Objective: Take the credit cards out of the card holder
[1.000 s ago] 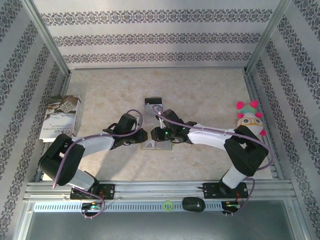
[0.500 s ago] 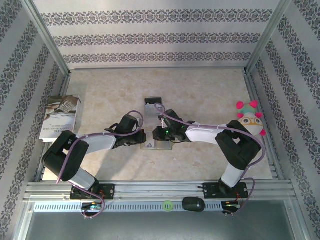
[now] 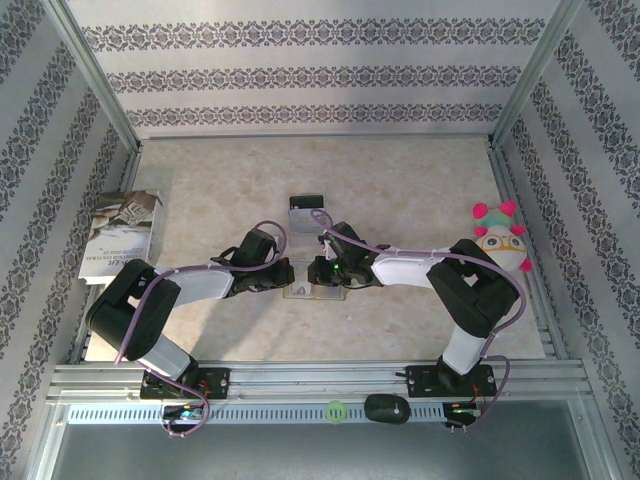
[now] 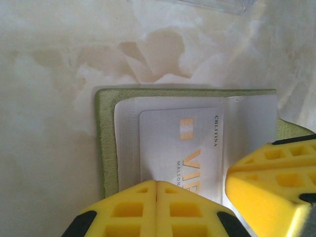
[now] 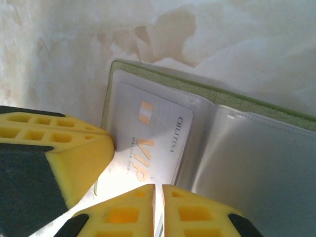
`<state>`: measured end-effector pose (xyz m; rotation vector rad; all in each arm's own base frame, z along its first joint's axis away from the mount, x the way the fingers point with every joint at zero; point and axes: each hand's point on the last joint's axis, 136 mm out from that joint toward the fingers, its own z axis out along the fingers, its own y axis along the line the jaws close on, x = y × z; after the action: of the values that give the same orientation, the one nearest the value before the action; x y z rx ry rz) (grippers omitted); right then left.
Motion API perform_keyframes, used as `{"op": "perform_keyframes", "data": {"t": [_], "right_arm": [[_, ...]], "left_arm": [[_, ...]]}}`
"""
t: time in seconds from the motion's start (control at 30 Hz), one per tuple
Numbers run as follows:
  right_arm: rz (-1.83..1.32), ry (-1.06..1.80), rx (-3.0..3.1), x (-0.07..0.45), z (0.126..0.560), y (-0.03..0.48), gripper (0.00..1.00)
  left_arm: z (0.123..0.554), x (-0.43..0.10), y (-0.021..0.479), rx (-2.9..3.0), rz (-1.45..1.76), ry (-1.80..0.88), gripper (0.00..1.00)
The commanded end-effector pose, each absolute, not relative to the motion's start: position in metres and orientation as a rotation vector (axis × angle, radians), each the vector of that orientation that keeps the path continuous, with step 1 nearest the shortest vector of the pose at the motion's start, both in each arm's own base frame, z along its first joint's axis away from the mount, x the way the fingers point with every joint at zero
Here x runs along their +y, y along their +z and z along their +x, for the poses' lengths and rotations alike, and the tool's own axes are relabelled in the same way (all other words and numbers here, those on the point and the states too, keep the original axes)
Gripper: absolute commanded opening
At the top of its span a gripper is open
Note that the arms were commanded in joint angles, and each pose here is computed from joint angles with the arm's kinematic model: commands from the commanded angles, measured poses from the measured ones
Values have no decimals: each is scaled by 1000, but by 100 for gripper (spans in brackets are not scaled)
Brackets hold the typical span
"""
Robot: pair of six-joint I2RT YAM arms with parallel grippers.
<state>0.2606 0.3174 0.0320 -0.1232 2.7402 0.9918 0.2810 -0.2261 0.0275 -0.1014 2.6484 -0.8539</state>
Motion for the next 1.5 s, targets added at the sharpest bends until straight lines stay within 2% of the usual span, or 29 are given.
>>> {"op": "perform_keyframes", "data": {"t": [0.0, 0.5, 0.53, 0.67, 1.13, 1.3, 1.37, 1.47], "right_arm": [[-77, 992, 2771, 312, 256, 21, 14], [-78, 1049, 2779, 320, 254, 16, 15], [-75, 1053, 2783, 321, 254, 14, 14], [-57, 1040, 2770, 316, 255, 16, 0], [-17, 809, 2748, 280, 258, 22, 0], [-108, 894, 2694, 295, 259, 42, 0], [-165, 909, 2669, 303, 258, 52, 8], [-208, 864, 2653, 305, 259, 57, 13]], "left_arm": [[260, -221, 4, 2747, -141, -833, 5], [258, -224, 3, 2750, -152, -869, 6], [258, -225, 3, 2751, -152, -878, 6], [258, -224, 2, 2755, -161, -874, 6], [257, -218, 6, 2738, -175, -865, 7], [257, -221, 10, 2727, -174, -886, 8], [259, -221, 18, 2709, -157, -887, 10], [264, -221, 35, 2658, -98, -873, 19]]}}
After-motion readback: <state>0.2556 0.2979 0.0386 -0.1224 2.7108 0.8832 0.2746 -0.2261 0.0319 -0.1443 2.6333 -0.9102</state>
